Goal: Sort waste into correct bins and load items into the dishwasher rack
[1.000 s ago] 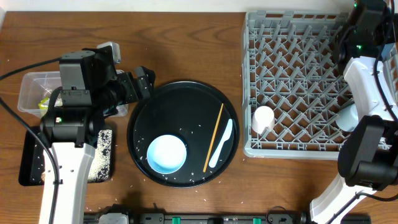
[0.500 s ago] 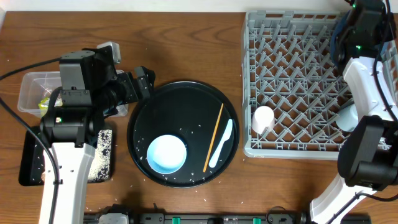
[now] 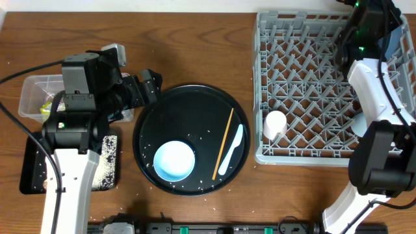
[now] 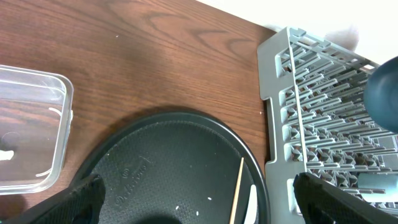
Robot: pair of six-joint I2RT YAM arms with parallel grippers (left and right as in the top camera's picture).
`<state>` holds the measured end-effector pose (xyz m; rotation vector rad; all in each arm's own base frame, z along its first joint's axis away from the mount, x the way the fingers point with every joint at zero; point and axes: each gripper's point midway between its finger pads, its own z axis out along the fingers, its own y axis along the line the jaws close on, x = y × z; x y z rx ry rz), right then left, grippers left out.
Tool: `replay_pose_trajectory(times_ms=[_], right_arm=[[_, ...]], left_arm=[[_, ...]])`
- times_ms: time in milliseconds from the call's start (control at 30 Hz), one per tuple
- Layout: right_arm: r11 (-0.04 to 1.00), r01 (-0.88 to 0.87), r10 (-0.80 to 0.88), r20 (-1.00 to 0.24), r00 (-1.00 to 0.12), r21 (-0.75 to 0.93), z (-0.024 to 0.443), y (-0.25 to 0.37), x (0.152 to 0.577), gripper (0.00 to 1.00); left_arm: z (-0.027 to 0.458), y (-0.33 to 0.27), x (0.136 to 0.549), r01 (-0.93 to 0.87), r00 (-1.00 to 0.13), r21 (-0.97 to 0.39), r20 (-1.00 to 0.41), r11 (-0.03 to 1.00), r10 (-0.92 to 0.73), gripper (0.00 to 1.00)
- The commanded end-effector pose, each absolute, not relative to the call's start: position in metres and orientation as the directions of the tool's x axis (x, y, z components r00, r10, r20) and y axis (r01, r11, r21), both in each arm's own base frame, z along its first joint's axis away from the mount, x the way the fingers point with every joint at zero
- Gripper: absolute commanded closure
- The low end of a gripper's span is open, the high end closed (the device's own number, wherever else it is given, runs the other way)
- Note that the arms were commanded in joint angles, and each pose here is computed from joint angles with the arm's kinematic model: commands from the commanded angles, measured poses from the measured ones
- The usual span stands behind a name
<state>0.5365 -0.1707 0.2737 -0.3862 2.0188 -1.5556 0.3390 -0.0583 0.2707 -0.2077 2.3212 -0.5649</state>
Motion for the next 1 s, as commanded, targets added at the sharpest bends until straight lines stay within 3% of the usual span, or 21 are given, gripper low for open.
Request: replay_pose_trajectory(times_ms=[0,233,567,967], right_arm=[[0.195,-0.045,-0.574,-0.077,-0.815,-0.98,0.265,-0.169,0.535,0.99],[0.111,-0.056,-0.582,-0.019,-0.813,-0.992,0.282,-0.171,0.537,0.99],[0.167,-0.121,-0.593,-0.002,-0.805,-0.979,0.25,-0.163,0.534,0.99],[0.13,-0.208,-0.66,0.072,-0.748,-0.969,0.217,-0.134,0.536,0.99]], left_arm=[[0.283,-0.058,0.34,0.033,-0.705,-0.456,-0.641,0.889,-0.302,0.02],[0.283,-0.058,0.34,0.033,-0.705,-0.456,-0.641,0.889,-0.302,0.02],[0.283,-0.058,0.34,0.033,-0.705,-0.456,-0.641,0.889,-0.302,0.02],[0.283,-0.058,0.34,0.033,-0.705,-0.456,-0.641,0.889,-0.302,0.02]])
